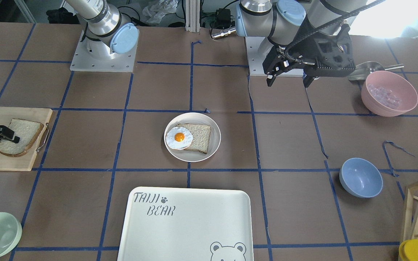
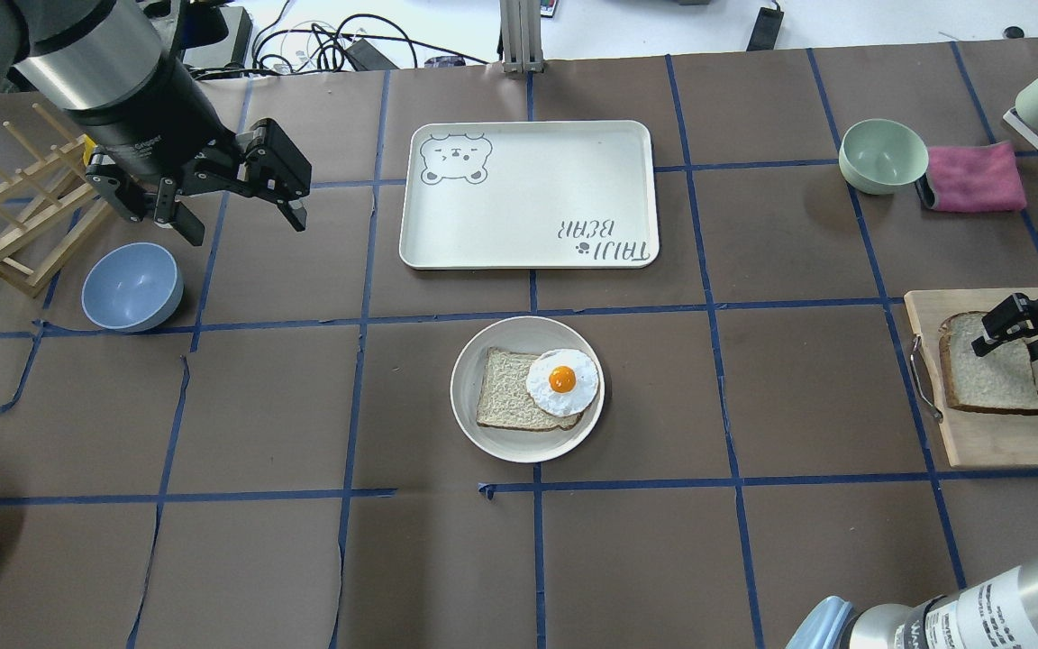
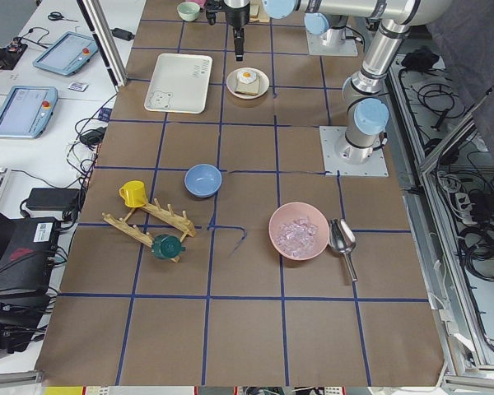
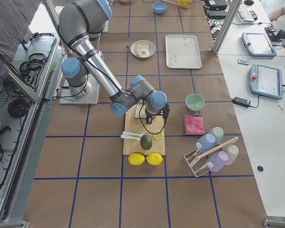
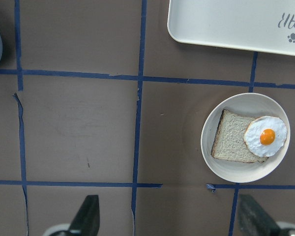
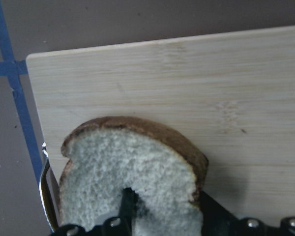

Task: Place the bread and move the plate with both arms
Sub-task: 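Lower the right gripper and pinch the bread slice's edge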

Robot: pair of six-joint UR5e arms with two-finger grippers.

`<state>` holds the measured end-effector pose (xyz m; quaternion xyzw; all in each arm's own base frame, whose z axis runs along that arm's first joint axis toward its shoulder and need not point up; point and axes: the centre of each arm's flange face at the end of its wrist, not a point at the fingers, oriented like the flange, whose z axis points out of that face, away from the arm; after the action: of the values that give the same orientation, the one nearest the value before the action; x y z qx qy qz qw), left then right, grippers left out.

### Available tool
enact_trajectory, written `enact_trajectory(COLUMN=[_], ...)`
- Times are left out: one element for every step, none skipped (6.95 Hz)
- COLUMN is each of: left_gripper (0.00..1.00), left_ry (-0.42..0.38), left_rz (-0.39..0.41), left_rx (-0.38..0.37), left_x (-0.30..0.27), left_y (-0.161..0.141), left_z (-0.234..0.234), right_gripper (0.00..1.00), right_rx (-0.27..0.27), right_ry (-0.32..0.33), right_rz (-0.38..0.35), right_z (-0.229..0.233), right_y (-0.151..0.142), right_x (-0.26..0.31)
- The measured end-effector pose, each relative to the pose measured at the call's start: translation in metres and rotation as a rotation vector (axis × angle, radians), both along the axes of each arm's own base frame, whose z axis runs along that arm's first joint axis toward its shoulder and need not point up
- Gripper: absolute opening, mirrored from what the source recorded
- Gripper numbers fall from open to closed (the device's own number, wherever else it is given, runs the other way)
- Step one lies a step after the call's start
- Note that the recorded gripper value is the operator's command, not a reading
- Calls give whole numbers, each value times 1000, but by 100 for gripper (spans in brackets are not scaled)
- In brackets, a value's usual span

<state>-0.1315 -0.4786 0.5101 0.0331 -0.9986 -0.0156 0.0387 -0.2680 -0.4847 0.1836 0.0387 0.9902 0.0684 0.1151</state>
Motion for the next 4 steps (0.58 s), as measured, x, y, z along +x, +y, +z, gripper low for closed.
enact_trajectory(left_gripper=[100,100,100,100], left_ry=[0,0,0,0], left_rz=[0,0,0,0], left_rx=[0,0,0,0], left_x=[0,0,0,0], left_y=[0,0,0,0], left_z=[0,0,0,0], right_gripper=[0,0,0,0], right_rx=[4,16,27,33], right_ry=[6,22,37,47], right_rz=[2,7,11,13], right_z=[1,3,6,9], right_y=[1,2,4,4], right_x=[0,-1,-3,-4])
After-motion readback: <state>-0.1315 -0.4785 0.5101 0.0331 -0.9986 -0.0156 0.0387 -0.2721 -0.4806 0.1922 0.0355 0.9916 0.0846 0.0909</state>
